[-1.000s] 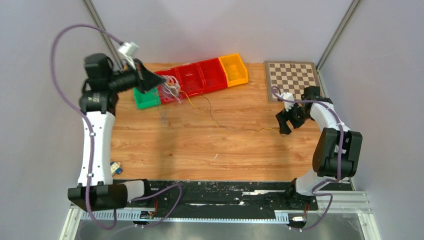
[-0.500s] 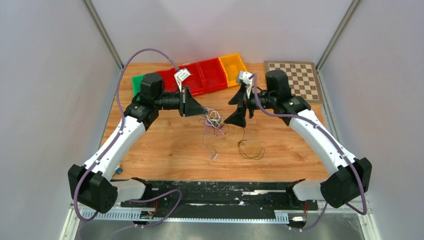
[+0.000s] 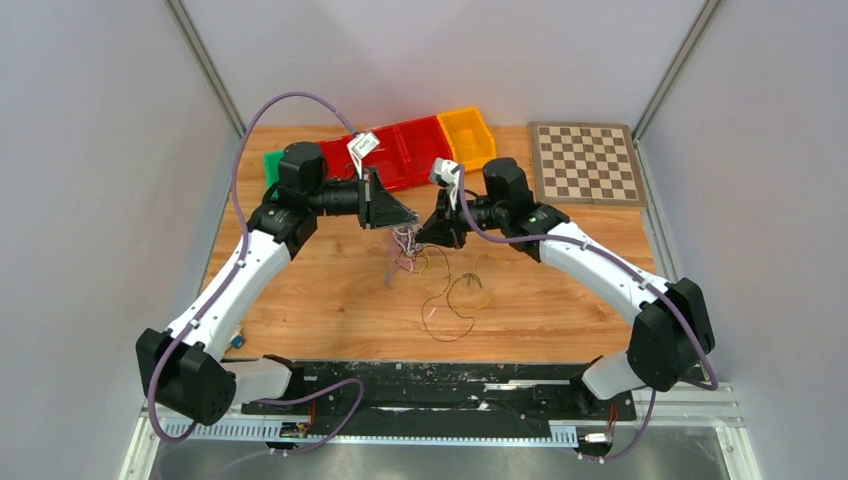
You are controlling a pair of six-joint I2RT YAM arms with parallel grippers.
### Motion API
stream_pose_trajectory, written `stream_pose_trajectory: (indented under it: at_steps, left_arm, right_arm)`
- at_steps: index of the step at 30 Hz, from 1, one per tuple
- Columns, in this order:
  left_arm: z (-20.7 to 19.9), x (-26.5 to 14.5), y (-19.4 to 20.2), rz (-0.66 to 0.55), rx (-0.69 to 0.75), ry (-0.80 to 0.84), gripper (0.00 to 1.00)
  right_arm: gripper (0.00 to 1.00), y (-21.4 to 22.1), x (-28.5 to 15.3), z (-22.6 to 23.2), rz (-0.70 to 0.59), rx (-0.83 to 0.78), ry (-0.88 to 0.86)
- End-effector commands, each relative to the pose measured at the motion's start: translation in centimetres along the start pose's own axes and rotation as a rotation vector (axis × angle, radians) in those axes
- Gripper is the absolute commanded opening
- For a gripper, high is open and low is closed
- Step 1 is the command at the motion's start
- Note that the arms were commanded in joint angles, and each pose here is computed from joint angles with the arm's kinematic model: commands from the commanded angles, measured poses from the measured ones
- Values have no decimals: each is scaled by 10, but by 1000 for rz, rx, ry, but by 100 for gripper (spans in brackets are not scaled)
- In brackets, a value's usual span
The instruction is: Untangle the cables
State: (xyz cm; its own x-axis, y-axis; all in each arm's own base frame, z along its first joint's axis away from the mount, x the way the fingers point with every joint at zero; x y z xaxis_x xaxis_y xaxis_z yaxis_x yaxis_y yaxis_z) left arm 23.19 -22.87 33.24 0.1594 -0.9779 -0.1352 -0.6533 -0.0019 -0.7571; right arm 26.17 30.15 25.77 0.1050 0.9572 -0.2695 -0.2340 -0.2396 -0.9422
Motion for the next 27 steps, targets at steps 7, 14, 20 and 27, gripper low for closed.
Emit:
stream_pose_trajectory:
  at_steps: [7,14,20,27]
  left_arm:
    - [-17,-45,-20,-57,168,-62,0]
    - [-5,-83,-39,-104,181,-201,0]
    - [-15,-118,-71,-182,279,-310,0]
    - [-30,-130,-88,-214,336,-319,0]
  right_arm:
    - [0,19,-21,-22,46,-57,191]
    - [0,89,-62,-70,321,-74,487]
    - [0,151,-128,-101,502,-29,671]
    - [0,159,-173,-118,501,83,680]
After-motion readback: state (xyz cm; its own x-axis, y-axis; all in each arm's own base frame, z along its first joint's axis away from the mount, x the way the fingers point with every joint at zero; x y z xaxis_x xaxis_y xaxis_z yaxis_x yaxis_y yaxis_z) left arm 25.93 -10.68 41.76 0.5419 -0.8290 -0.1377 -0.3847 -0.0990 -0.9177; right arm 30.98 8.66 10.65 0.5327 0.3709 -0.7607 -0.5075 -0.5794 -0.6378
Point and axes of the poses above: each gripper's point midway between its finger pads, its own x axis out along the fingers, its own z axis along the line the jaws close on, y = z × x, the point moved 4 cm from there along -x, back along the fingers
